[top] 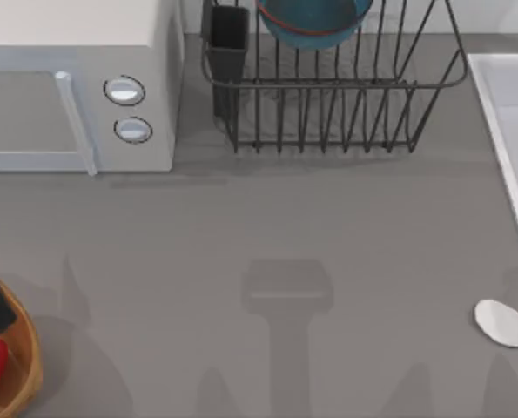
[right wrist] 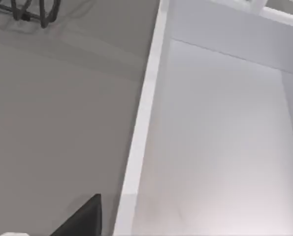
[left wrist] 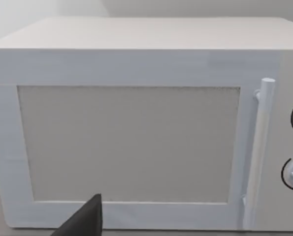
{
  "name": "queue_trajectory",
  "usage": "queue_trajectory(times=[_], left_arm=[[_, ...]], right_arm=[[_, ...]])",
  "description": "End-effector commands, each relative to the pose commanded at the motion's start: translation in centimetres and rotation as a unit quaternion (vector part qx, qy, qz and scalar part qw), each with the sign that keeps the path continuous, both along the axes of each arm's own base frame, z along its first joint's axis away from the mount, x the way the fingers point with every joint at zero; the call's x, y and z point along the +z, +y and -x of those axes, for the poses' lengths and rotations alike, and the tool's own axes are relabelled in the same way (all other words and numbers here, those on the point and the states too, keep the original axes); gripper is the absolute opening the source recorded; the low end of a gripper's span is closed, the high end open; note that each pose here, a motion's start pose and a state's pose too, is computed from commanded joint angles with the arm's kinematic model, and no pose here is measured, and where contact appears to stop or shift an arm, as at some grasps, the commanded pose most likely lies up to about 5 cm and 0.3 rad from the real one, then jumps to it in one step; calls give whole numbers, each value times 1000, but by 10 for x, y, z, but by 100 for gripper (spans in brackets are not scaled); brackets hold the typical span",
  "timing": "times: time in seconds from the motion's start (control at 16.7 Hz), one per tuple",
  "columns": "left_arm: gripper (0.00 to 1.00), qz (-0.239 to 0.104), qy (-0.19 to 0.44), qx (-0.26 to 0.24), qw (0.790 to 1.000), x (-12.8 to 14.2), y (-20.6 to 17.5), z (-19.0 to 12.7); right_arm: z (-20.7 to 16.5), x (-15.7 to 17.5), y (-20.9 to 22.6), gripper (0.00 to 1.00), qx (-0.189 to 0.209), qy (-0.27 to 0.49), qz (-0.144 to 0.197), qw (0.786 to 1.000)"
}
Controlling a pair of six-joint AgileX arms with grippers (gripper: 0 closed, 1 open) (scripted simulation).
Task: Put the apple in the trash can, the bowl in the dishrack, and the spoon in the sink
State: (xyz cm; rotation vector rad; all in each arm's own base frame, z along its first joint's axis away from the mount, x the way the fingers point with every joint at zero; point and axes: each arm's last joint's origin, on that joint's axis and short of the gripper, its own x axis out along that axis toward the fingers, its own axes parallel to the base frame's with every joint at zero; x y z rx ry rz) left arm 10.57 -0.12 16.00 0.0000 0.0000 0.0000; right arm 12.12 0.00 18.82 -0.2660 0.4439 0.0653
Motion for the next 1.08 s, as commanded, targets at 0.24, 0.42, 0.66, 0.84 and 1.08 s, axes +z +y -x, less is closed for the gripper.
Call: queue_trajectory(times=[0.24, 0.42, 0.66, 0.84, 1.08], left_arm=[[100, 0, 0, 0, 1000, 0, 0, 0], [100, 0, 0, 0, 1000, 0, 0, 0], [100, 0, 0, 0, 1000, 0, 0, 0], [100, 0, 0, 0, 1000, 0, 0, 0], [100, 0, 0, 0, 1000, 0, 0, 0]], right_arm=[[-28, 5, 1, 100, 67, 221, 88, 969], [-51, 6, 2, 100, 134, 354, 132, 916], [-77, 5, 3, 100, 213, 467, 157, 844], [-90, 5, 4, 100, 247, 504, 162, 811], [-92, 5, 4, 100, 252, 509, 163, 806]])
